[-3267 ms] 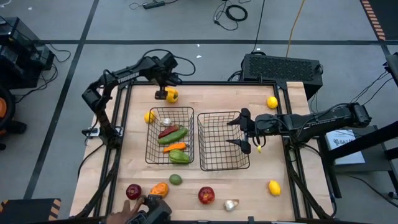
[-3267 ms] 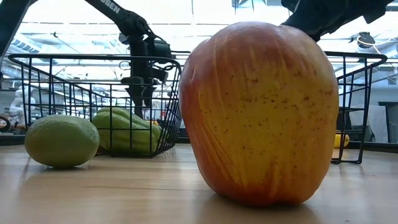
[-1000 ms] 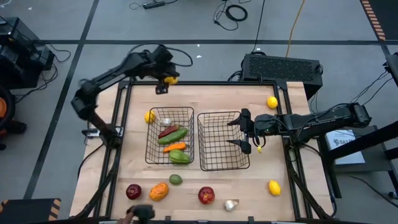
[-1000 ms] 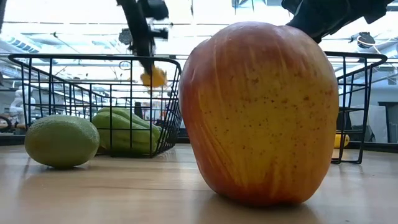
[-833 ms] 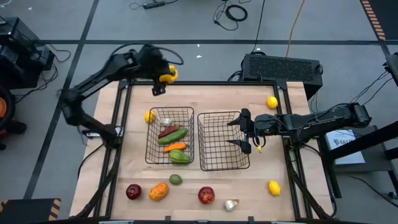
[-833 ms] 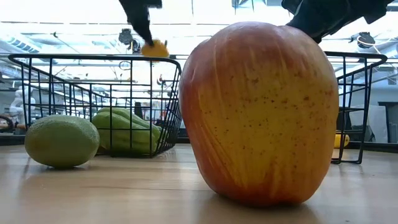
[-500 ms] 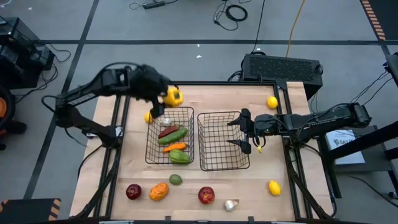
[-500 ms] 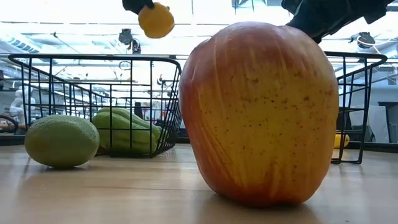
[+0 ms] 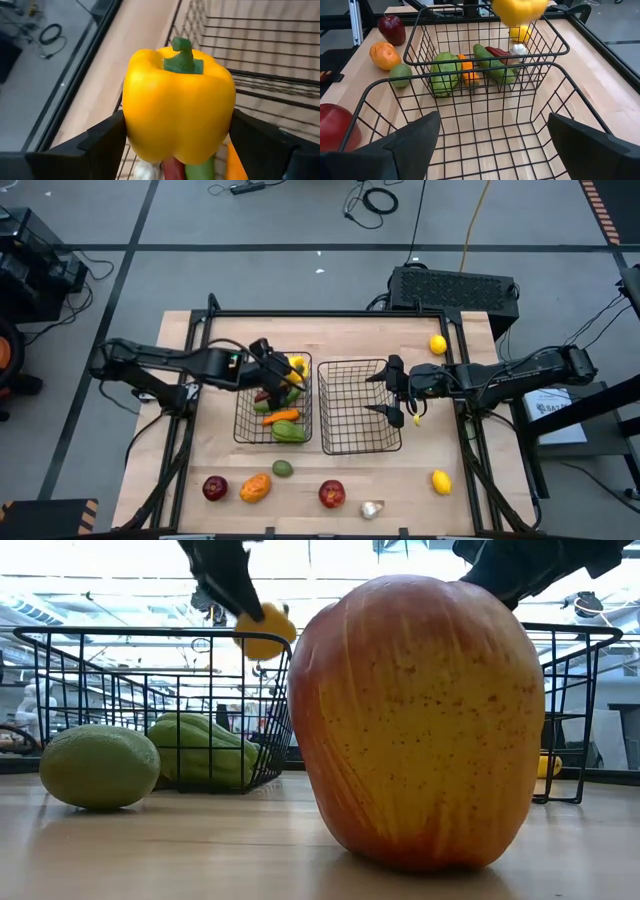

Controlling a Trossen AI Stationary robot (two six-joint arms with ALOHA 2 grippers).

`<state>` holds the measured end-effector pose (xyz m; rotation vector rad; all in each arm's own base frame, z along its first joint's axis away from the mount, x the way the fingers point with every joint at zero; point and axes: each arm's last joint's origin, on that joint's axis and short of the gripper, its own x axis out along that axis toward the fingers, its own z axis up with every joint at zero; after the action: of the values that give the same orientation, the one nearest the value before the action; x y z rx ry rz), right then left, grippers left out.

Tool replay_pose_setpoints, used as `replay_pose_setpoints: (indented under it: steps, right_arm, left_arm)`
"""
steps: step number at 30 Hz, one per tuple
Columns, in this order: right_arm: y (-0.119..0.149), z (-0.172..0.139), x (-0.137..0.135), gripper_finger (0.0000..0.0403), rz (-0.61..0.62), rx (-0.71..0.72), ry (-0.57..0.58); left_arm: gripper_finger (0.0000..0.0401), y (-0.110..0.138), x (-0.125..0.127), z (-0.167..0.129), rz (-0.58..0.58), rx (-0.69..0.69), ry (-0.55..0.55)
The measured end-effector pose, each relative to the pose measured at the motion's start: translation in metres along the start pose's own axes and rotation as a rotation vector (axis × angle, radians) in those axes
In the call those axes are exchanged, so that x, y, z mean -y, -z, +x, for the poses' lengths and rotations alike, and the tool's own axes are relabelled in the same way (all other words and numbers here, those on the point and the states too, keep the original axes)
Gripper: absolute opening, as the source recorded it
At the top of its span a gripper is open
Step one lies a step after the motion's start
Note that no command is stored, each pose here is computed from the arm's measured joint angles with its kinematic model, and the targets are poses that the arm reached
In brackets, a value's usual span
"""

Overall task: Sort produce into baskets
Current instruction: Put the yellow bell pepper into the left black wire basket

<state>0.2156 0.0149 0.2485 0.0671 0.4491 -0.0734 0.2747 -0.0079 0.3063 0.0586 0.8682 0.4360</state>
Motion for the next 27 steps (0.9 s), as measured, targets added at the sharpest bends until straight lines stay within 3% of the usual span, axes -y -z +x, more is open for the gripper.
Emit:
replay_pose_setpoints:
  steps: [8,21,27]
  right_arm:
    - [0.001,0.000,0.000,0.0361,0.024,-0.012,0.000]
    - [0.001,0.000,0.000,0.0361,0.026,-0.008,0.002]
    - [0.000,0.000,0.000,0.0361,0.079,0.000,0.003]
  left_arm:
    - [0.0322,0.042,0.009,0.031,-0.167,-0.006,-0.174]
    - [0.0324,0.067,0.020,0.059,-0.215,0.123,-0.141]
    - [0.0361,0.076,0.017,0.066,-0.223,0.091,-0.103]
